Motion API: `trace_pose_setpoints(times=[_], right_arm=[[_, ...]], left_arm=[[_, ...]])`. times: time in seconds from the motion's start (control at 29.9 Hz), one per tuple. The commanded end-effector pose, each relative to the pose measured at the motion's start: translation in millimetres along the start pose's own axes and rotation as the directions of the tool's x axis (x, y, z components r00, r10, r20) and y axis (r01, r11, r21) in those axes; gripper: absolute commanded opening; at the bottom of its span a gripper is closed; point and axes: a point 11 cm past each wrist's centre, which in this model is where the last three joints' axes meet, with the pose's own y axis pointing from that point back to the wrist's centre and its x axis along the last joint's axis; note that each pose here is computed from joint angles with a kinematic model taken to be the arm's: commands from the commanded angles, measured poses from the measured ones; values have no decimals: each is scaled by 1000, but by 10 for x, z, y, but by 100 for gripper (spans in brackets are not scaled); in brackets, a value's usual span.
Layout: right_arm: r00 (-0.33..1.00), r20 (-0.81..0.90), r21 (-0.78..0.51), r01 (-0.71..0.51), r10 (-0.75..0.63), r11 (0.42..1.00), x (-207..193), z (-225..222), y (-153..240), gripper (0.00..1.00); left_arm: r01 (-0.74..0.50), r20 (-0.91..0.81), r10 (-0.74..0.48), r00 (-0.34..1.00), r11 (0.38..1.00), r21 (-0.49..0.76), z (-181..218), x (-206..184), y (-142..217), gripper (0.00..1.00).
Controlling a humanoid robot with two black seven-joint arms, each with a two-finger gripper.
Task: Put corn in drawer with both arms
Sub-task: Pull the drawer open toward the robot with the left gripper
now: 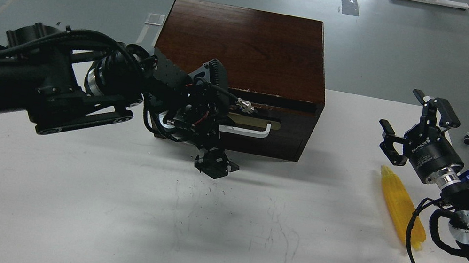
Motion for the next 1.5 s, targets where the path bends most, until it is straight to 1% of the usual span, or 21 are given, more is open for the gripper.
trace_pose_setpoints(times=[0.0,0.17,0.27,0.6,0.74,0.9,1.14,1.3,1.37,1.44,1.47], right_arm=[[1000,0,0,1,-1,1000,-3,0,-1,100],[1000,1,0,2,-2,1000,-9,4,-4,100],[1000,0,0,1,-1,1000,-3,0,-1,100],[1000,0,0,1,-1,1000,-2,-5,0,100],[1000,0,0,1,-1,1000,-2,-5,0,100],[1000,0,0,1,-1,1000,-2,-5,0,100],[1000,0,0,3,-3,1000,-4,-5,0,100],[1000,0,0,1,-1,1000,-2,-5,0,100],[1000,-1,-1,2,-2,1000,1,-6,4,100],[1000,-2,-1,2,-2,1000,9,-9,13,100],[1000,-4,-1,0,0,1000,20,-19,19,100]], left_arm=[[-12,25,13,1000,999,-33,126,63,-11,99],[-15,61,20,998,997,-78,309,75,10,99],[1,67,5,998,996,-89,357,0,37,99],[-2,91,12,996,994,-110,481,-46,167,99],[3,81,6,997,995,-102,465,-117,224,99],[6,88,2,996,996,-90,433,-109,235,99],[5,138,3,990,998,-57,380,-8,321,99],[-38,172,48,984,997,-63,445,200,525,99],[-90,132,103,986,991,-101,517,335,645,99],[-180,35,186,982,975,-132,521,510,837,99],[-204,14,207,978,969,-137,514,552,883,99]])
